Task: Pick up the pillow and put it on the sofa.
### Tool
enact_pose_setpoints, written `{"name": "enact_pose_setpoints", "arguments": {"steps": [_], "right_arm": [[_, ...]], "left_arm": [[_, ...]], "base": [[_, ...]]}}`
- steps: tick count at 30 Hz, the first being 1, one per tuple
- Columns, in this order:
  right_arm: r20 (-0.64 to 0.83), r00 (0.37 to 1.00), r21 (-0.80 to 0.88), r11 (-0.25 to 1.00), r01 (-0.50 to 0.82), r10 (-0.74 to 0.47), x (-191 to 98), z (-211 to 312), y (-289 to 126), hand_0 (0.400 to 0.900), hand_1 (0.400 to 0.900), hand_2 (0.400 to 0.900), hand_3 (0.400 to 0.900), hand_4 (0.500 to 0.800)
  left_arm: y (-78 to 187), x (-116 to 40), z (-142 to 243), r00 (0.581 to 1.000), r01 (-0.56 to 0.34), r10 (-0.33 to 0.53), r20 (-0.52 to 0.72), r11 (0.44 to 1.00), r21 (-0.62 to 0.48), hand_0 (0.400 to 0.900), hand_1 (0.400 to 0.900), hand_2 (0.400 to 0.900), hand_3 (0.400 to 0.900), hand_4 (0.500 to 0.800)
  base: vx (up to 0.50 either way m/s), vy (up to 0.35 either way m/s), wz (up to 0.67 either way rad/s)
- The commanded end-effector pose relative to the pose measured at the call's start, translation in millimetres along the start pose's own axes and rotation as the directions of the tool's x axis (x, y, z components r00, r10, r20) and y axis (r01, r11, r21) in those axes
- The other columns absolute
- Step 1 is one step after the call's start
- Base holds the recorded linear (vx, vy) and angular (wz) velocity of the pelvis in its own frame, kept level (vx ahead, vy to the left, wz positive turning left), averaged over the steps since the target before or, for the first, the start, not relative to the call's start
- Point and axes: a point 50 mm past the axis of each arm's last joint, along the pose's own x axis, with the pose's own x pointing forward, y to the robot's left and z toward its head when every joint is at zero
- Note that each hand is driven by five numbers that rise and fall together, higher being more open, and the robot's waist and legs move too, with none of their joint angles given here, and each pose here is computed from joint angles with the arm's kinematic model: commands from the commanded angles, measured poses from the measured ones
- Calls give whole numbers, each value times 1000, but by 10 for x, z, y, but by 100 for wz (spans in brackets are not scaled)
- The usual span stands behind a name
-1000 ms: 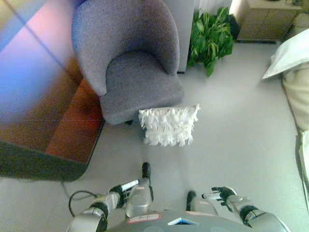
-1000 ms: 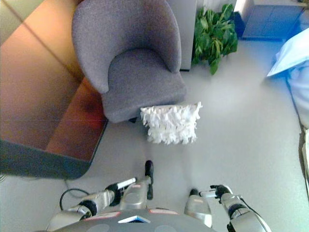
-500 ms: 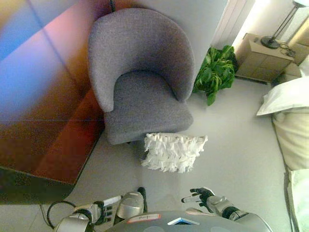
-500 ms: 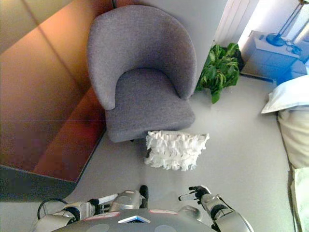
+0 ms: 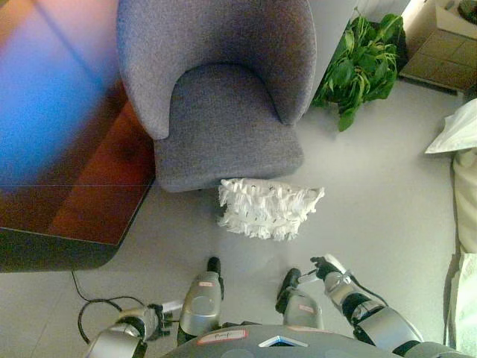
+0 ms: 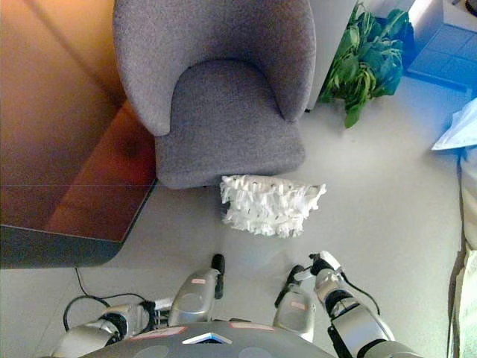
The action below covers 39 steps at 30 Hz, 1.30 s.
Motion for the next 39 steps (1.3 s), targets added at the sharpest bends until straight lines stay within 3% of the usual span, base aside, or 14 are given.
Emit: {"name": "enact_pose_setpoints", "arguments": {"steps": [1,10,13,19,26,39], "right_arm": [[35,989,-2,990,144,-144,31,43,-293,900,900,900,900,800],[180,913,65,931,360,-365,-15,621,-843,900,900,900,900,800],[219,842,79,869,488,-493,-154,1056,-1448,900,900,900,900,800],[245,712,127,750,650,-658,-542,1453,-2369,900,900,900,900,800],[259,616,142,661,737,-744,-949,1700,-2930,900,900,900,900,800],[258,555,24,579,815,-791,-1332,1793,-3367,900,900,900,900,800]], "left_arm": [[153,-5,-17,997,-69,70,-19,995,68,900,900,900,900,800],[216,-21,0,996,-80,84,-38,992,99,900,900,900,900,800],[191,-69,196,999,-45,47,-14,996,83,900,900,900,900,800],[134,-138,410,1000,-14,14,-3,1000,8,900,900,900,900,800],[23,-156,448,999,27,-28,-19,999,-43,900,900,900,900,800],[-160,-170,469,996,79,-80,-24,995,-58,900,900,900,900,800]], "base": [[133,-60,18],[73,-32,7],[-152,8,1],[-150,25,0],[-49,17,-4],[-10,21,5]]}}
